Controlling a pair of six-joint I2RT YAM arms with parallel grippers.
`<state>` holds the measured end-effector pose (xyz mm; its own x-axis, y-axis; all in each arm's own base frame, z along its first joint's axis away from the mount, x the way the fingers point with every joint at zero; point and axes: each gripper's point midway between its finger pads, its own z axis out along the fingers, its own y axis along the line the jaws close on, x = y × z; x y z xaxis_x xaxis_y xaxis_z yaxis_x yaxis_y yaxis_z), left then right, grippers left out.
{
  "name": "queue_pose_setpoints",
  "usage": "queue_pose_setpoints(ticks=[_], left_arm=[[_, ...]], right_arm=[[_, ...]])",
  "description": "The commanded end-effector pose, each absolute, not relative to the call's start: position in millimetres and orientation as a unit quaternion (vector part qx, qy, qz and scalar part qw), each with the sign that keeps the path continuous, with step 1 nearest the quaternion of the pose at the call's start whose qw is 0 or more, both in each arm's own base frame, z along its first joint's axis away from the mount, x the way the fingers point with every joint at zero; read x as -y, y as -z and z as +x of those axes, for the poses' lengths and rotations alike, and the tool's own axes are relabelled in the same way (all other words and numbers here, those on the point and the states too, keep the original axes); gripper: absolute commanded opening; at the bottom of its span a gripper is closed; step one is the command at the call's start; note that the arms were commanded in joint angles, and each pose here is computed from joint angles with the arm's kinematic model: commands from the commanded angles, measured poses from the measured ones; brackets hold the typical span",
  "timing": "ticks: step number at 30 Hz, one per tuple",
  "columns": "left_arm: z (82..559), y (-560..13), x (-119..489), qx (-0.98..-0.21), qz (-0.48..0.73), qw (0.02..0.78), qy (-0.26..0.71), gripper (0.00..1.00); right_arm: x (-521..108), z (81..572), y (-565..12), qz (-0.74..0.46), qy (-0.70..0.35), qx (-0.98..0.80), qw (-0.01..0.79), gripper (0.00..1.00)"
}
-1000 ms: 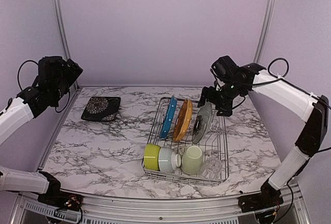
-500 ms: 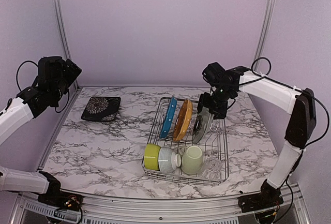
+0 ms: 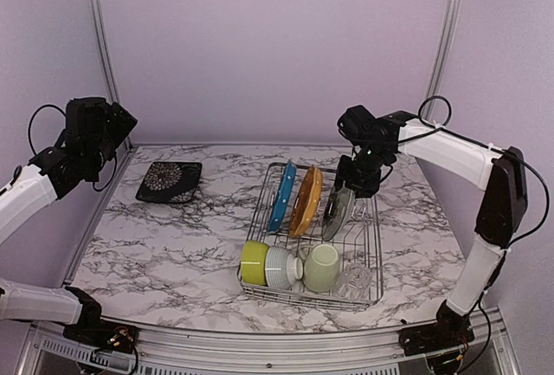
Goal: Unload the mixed dishes from the dish rack
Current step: Grab the plate from the dish rack.
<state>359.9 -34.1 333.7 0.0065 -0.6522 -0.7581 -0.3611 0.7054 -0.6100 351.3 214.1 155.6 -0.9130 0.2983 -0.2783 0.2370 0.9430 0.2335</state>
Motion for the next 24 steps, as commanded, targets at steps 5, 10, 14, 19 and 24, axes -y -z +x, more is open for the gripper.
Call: queue_pose_setpoints(ticks=[5, 10, 14, 19, 24], left_arm=[[351, -325, 27, -0.697, -0.372, 0.603, 0.106, 0.99], [351, -325, 28, -0.698, -0.371, 0.603, 0.107, 0.99], [351, -324, 27, -0.698, -0.370, 0.604, 0.103, 0.99], [350, -323, 27, -0.699, -0.370, 0.604, 0.102, 0.99], [351, -321, 26, -0.698, -0.370, 0.605, 0.101, 0.99]], right_arm=[[-227, 356, -166, 0.127, -0.101, -0.972, 0.170, 0.39], [-228, 356, -170, 0.124, -0.089, -0.973, 0.172, 0.32], [-226, 356, -175, 0.125, -0.067, -0.975, 0.172, 0.25], [-228, 354, -181, 0.124, -0.053, -0.976, 0.168, 0.15], [-228, 353, -189, 0.126, -0.050, -0.976, 0.168, 0.09]])
